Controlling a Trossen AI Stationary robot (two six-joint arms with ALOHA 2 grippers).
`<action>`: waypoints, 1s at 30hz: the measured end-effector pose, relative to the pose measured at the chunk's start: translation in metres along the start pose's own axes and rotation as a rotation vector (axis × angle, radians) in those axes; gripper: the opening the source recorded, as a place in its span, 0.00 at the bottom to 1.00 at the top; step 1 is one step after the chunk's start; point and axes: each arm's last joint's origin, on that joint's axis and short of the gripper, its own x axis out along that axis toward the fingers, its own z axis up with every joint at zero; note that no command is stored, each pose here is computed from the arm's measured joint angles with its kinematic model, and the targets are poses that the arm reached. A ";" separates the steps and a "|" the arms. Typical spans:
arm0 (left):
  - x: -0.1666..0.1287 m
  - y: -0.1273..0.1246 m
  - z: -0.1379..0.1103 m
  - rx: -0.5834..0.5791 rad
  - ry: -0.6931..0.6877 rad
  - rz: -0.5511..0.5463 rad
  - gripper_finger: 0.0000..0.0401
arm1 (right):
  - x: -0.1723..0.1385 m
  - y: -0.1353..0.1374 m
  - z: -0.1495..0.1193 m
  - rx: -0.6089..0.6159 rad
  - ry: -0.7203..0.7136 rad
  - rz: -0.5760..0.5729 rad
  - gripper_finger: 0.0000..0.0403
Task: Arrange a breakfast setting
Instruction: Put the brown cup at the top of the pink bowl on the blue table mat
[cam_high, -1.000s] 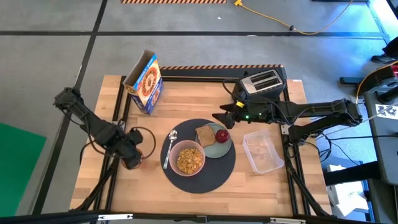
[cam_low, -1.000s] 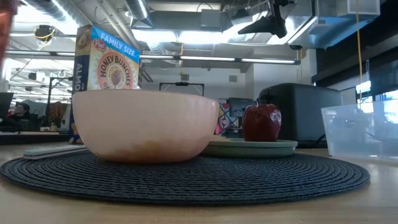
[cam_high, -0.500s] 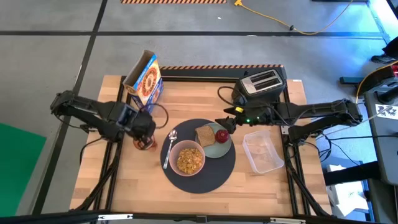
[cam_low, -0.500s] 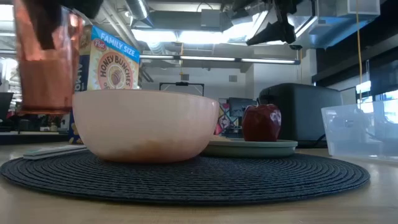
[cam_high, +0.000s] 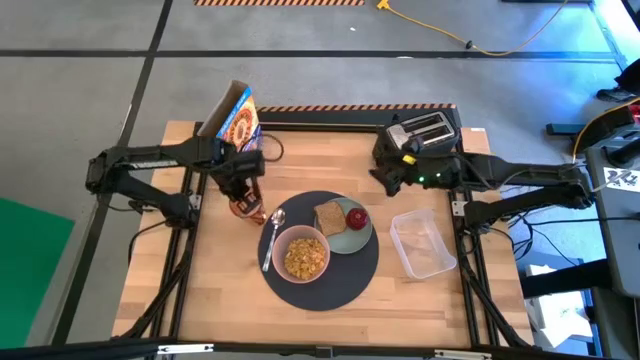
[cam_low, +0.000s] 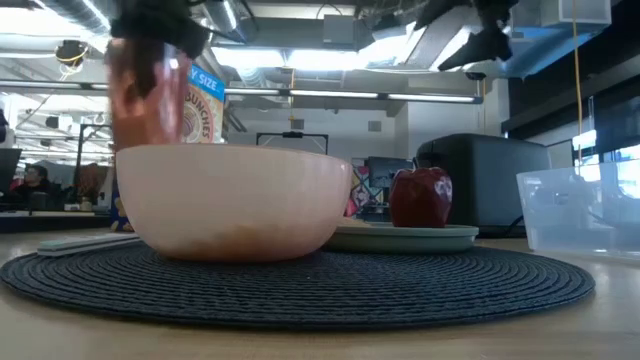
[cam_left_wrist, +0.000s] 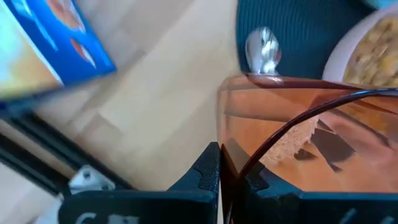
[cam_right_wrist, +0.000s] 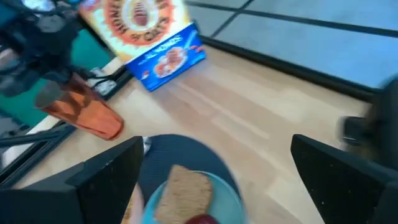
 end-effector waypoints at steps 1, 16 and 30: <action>-0.002 0.001 0.006 0.006 -0.012 0.002 0.01 | -0.004 -0.003 0.001 0.005 -0.005 -0.013 0.99; 0.007 -0.007 0.111 0.189 -0.045 0.099 0.01 | -0.021 -0.014 -0.002 0.070 0.021 -0.059 0.99; 0.038 -0.049 0.131 0.294 -0.048 0.007 0.01 | -0.021 -0.019 -0.007 0.086 0.072 -0.102 0.99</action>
